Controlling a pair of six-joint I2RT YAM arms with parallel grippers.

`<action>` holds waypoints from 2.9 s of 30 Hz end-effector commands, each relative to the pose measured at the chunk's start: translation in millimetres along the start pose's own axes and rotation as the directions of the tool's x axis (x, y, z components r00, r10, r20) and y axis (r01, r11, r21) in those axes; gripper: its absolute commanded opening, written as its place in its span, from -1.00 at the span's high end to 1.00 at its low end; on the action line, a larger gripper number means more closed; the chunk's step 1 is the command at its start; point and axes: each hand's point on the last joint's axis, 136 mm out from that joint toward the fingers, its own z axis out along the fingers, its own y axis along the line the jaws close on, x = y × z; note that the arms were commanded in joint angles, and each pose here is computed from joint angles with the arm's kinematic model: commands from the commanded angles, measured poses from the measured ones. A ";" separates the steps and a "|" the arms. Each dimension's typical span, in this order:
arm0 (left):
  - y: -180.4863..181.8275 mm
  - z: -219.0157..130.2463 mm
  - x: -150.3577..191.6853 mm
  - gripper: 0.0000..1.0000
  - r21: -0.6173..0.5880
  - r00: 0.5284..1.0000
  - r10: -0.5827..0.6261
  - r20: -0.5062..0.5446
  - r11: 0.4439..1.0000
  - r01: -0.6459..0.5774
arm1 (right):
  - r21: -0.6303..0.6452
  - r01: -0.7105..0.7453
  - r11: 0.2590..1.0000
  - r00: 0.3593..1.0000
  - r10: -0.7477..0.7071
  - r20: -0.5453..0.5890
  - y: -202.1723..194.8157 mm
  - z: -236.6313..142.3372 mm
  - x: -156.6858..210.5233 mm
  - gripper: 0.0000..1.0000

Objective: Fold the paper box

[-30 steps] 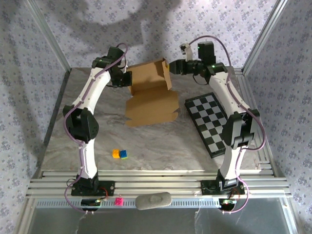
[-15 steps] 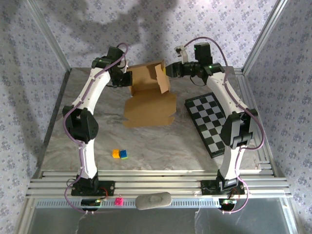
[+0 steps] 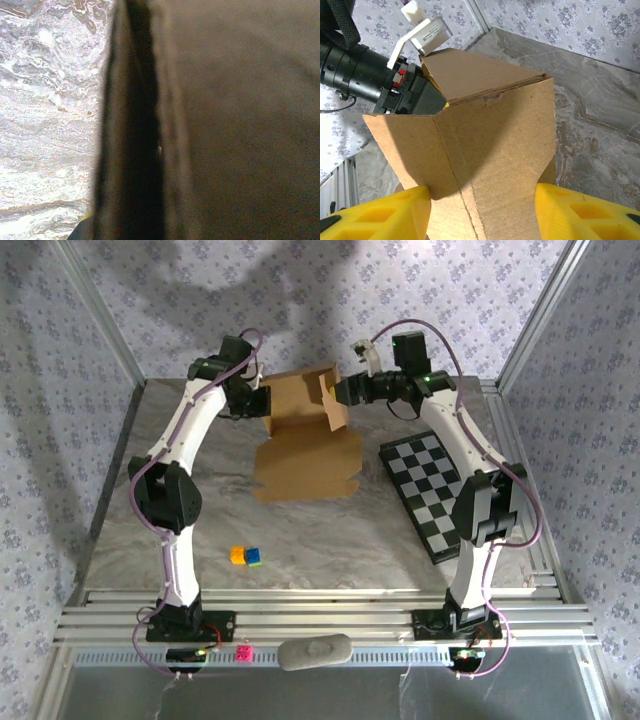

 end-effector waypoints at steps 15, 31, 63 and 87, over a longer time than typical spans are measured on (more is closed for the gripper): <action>-22.2 -38.0 -8.6 1.00 0.070 0.996 0.037 0.079 0.997 -0.042 | 0.136 0.074 0.988 0.996 -0.065 -0.068 0.0 8.8 8.0 -0.06; -27.4 -43.5 -11.3 1.00 0.074 0.994 0.045 0.097 0.996 -0.052 | 0.377 0.146 0.915 0.982 -0.089 -0.165 -15.7 32.8 18.5 0.54; -38.1 -45.4 -9.7 1.00 0.062 0.996 0.028 0.089 0.998 -0.034 | 0.511 0.093 0.854 0.983 0.002 -0.182 -5.3 48.3 29.9 0.88; -34.6 -47.1 -13.9 1.00 0.052 0.996 0.015 0.092 0.998 -0.020 | 0.484 0.000 0.875 0.977 0.103 -0.187 -19.1 47.3 49.6 0.51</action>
